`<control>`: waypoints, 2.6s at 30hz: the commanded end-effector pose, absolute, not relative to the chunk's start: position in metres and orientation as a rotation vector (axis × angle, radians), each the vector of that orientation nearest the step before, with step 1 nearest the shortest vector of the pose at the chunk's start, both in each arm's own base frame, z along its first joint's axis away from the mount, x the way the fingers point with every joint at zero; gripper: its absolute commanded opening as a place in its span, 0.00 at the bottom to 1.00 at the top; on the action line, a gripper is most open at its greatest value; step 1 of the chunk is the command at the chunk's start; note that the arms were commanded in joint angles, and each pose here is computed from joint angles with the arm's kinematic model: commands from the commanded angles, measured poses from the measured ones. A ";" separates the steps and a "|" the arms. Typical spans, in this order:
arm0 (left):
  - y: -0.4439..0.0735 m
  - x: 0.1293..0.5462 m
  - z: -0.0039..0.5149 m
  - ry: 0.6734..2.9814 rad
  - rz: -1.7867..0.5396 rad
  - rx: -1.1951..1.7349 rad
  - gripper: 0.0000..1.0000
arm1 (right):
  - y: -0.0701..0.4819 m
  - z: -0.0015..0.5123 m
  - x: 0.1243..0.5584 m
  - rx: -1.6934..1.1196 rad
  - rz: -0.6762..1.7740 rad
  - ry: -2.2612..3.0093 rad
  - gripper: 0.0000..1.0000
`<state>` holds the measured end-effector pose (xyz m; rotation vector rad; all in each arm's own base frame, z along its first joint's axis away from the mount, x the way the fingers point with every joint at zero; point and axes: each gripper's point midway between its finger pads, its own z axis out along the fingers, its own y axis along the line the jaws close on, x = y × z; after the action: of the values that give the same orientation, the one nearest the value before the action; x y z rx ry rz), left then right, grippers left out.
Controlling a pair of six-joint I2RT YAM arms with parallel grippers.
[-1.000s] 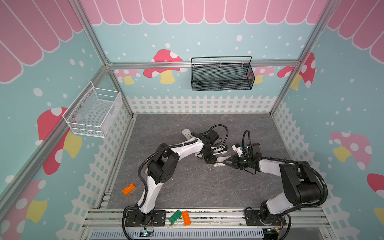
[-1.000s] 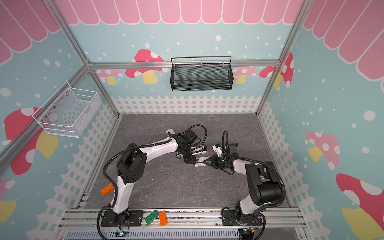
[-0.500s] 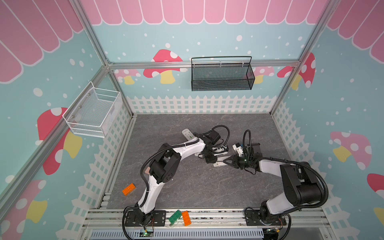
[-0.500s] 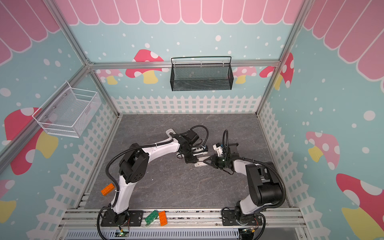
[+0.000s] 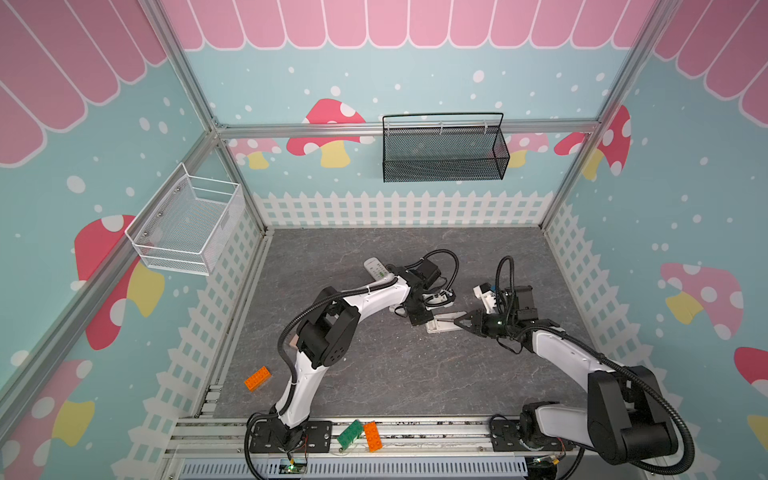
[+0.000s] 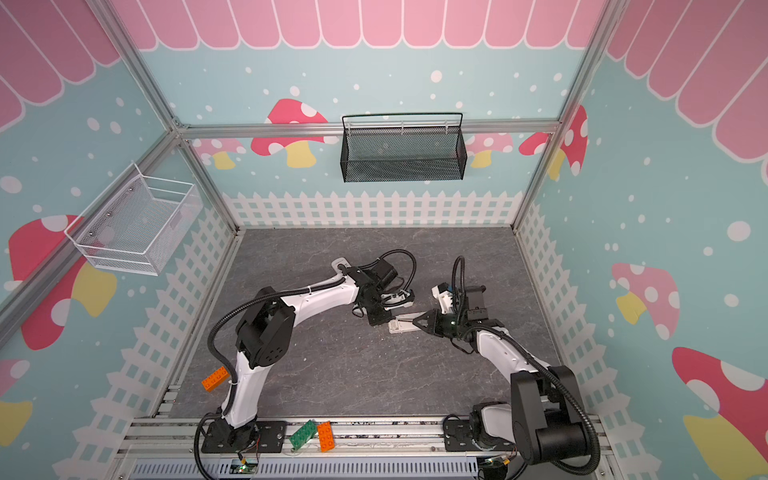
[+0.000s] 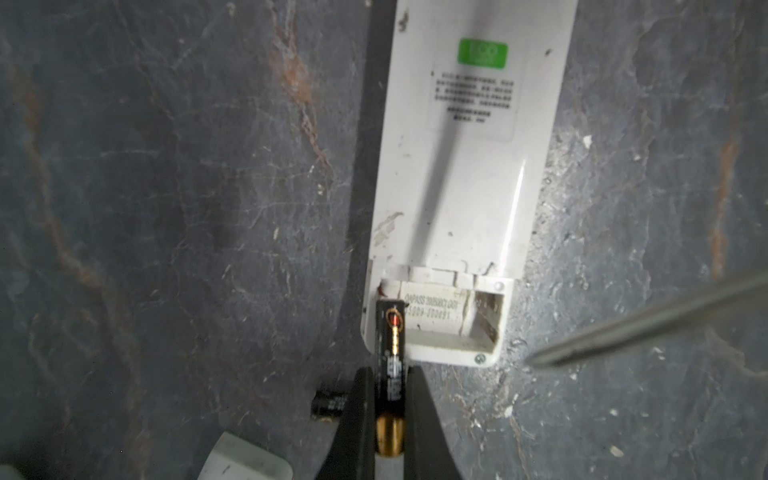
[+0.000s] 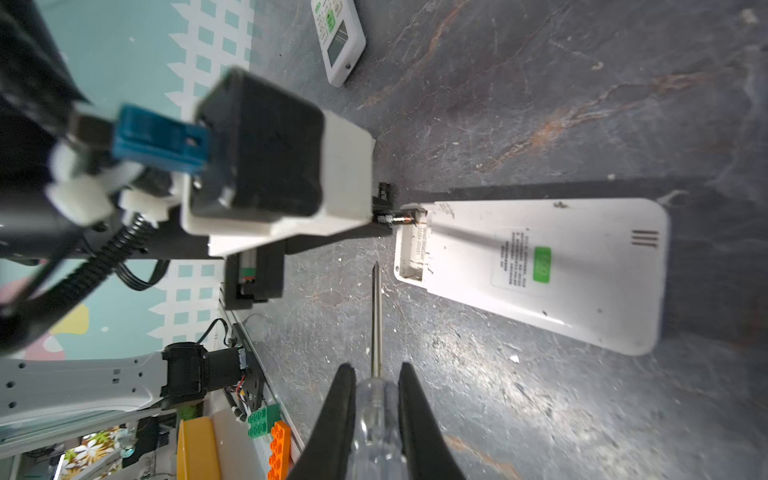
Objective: Unload the batteries from the remote control
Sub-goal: 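Release the remote with the left gripper while the right draws the screwdriver back, then grasp the empty white remote body with the left gripper and carry it aside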
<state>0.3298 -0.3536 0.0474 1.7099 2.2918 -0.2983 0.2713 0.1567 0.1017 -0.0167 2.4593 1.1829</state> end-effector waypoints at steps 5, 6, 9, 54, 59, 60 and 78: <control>-0.342 0.344 0.080 2.425 -0.300 1.331 0.08 | 0.131 0.085 0.248 0.020 0.963 2.554 0.00; -0.342 0.344 0.077 2.442 -0.297 1.293 0.07 | 0.130 0.083 0.244 0.030 0.962 2.558 0.00; -0.341 0.344 0.063 2.498 -0.282 1.191 0.10 | 0.126 0.076 0.237 0.052 0.932 2.556 0.00; -0.429 0.317 0.066 2.142 -0.512 1.682 0.85 | 0.053 0.217 0.282 0.078 0.346 2.037 0.00; -0.437 0.311 0.051 2.142 -0.481 1.740 0.89 | 0.043 0.236 0.280 -0.019 0.215 1.923 0.00; -0.439 0.310 0.048 2.151 -0.472 1.743 0.89 | 0.041 0.239 0.280 -0.037 0.188 1.907 0.00; -0.441 0.314 0.008 2.225 -0.320 1.759 0.86 | 0.022 0.226 0.275 -0.042 0.038 1.900 0.00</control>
<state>0.3147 -0.4441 0.0230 1.7337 2.1981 -0.3757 0.2738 0.0272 0.2242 -0.0449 1.9177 0.0714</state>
